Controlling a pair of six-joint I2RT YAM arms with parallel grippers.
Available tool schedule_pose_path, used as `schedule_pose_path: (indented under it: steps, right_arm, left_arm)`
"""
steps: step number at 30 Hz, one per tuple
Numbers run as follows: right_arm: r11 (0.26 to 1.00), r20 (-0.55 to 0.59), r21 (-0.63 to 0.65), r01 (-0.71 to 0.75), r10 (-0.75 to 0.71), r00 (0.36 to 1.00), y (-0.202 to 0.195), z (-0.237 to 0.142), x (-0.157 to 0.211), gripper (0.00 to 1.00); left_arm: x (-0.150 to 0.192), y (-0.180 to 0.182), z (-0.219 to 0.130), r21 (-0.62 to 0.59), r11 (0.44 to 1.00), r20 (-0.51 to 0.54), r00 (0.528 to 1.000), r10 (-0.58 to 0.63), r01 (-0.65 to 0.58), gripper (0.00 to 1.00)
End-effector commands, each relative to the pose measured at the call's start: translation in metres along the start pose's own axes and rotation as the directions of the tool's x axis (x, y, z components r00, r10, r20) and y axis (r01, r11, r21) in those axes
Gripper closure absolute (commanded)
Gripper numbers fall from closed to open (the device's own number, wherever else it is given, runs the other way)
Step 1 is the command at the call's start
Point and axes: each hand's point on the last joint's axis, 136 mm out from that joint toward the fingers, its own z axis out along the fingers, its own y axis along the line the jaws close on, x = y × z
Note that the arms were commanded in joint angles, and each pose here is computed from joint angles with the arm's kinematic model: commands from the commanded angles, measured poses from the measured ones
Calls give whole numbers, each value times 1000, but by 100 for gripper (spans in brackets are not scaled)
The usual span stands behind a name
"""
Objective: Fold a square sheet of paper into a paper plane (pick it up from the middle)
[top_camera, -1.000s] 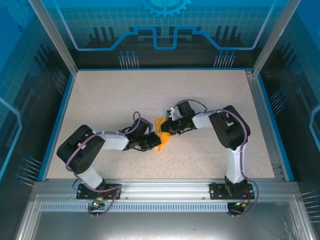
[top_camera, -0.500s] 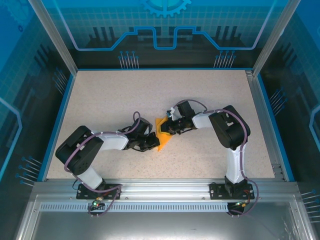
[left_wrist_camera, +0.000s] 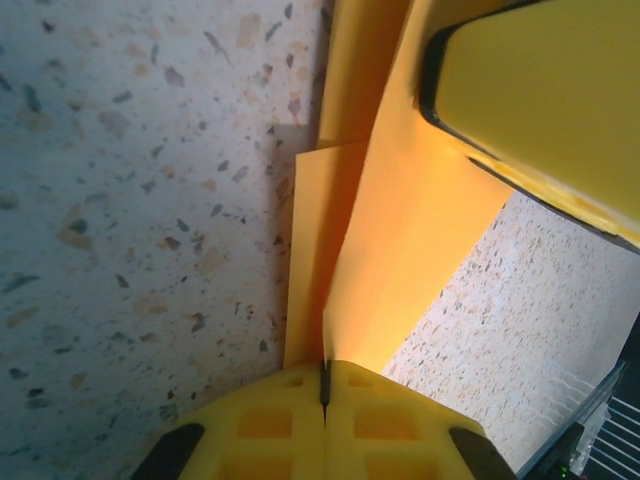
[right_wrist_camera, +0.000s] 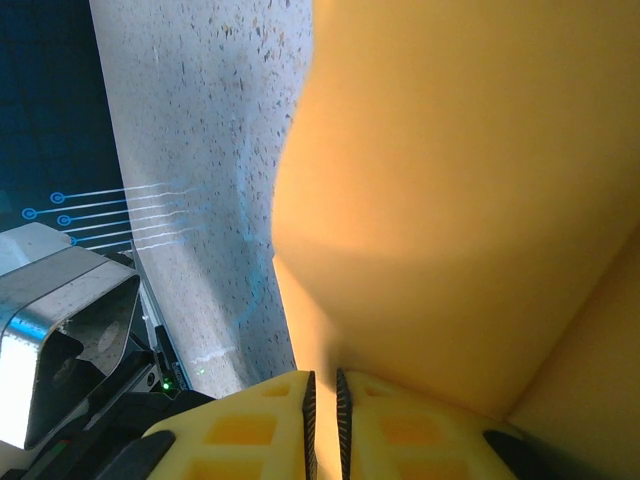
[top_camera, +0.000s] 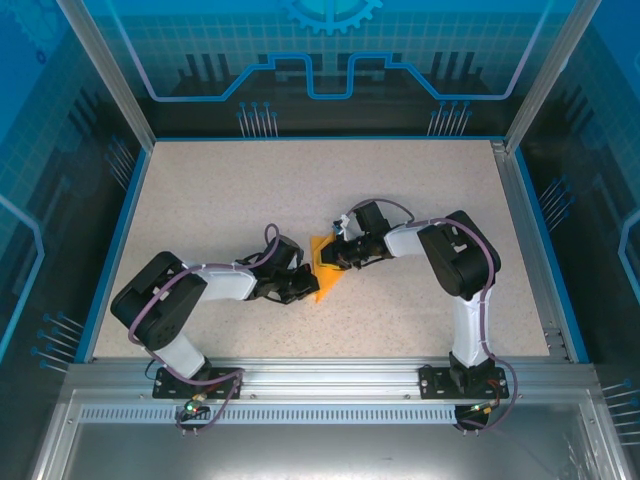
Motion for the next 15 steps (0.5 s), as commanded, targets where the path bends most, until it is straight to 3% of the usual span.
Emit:
schedule_pose_path:
  steps: [1,15]
  right_arm:
    - [998,7,57,-24,24,1000,-10,-2,4,83]
    - [999,-51,0,35,-35,998,10,8,8,82]
  left_arm:
    - [14,38,5,-112,989,-41,994,-104,99,100]
    - [14,38,8,-98,989,-51,992,-114,109,100]
